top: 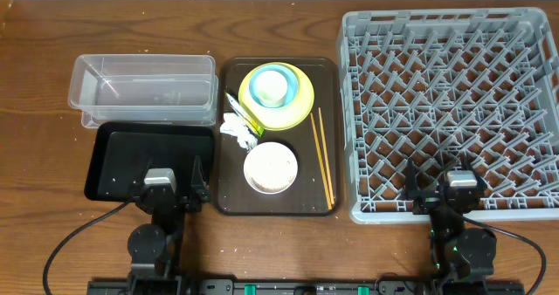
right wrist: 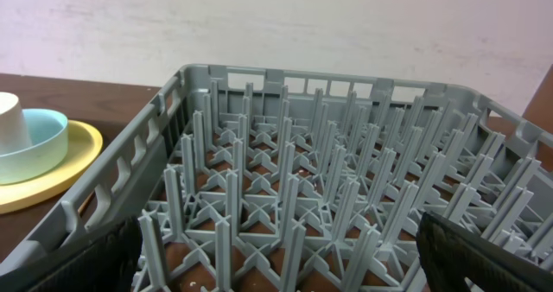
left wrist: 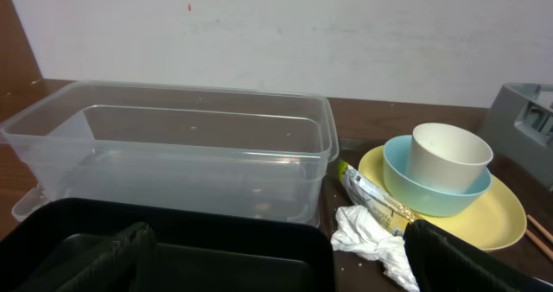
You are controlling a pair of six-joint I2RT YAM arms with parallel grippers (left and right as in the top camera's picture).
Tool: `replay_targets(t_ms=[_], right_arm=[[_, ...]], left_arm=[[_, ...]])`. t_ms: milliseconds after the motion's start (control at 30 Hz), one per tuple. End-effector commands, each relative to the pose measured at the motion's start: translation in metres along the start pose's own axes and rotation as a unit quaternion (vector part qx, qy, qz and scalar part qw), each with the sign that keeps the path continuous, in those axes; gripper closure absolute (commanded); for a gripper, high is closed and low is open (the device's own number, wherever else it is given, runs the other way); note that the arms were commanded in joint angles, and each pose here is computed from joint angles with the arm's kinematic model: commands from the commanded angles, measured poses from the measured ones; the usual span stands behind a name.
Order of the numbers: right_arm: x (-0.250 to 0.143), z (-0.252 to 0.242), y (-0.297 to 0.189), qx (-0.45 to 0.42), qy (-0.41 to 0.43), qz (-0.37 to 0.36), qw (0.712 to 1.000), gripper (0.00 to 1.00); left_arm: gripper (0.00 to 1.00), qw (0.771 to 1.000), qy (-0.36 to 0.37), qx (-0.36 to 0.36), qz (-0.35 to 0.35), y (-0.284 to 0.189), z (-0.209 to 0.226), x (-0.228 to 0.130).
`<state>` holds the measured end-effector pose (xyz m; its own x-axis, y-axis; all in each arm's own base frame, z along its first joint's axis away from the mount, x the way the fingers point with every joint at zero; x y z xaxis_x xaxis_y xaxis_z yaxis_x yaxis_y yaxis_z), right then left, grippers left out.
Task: Sort waste into correct bins and load items into the dishwasher rack
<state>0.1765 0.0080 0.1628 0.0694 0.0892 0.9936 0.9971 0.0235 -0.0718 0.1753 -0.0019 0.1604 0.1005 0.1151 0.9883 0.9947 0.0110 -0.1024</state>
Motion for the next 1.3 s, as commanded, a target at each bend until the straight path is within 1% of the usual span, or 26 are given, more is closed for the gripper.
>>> replay_targets(t_ms=[0,133,233,1267], right_arm=[[0.0,-0.001,0.0,-0.003,-0.006,0.0,1.0,0.01],[0.0,-0.001,0.0,-0.003,-0.006,0.0,1.0,0.01],[0.0,-0.001,0.0,-0.003,-0.006,0.0,1.0,0.01],[0.0,-0.001,0.0,-0.003,-0.006,0.0,1.0,0.01]], left_arm=[[0.05,0.999,0.009,-0.02,0.028,0.001,-0.004,-0.013],[0.06,0.995,-0.013,-0.093,0.032,-0.001,-0.019,-0.013],[0.06,0.991,-0.042,-0.119,0.037,-0.002,-0.024,-0.012],[0.06,0.991,-0.047,-0.121,0.039,-0.002,-0.024,-0.013]])
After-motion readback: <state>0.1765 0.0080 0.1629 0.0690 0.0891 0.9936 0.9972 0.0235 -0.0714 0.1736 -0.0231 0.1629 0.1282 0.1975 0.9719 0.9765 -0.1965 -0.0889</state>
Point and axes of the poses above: each gripper's point midway between its finger pads, its own y axis out along the fingers, its own z axis along the line the jaws close on, x = y × z, the point moved 7 cm from there along -y, back along the fingers, and after that the axes turned 2 degrees about -y, right-handed, at the moved point
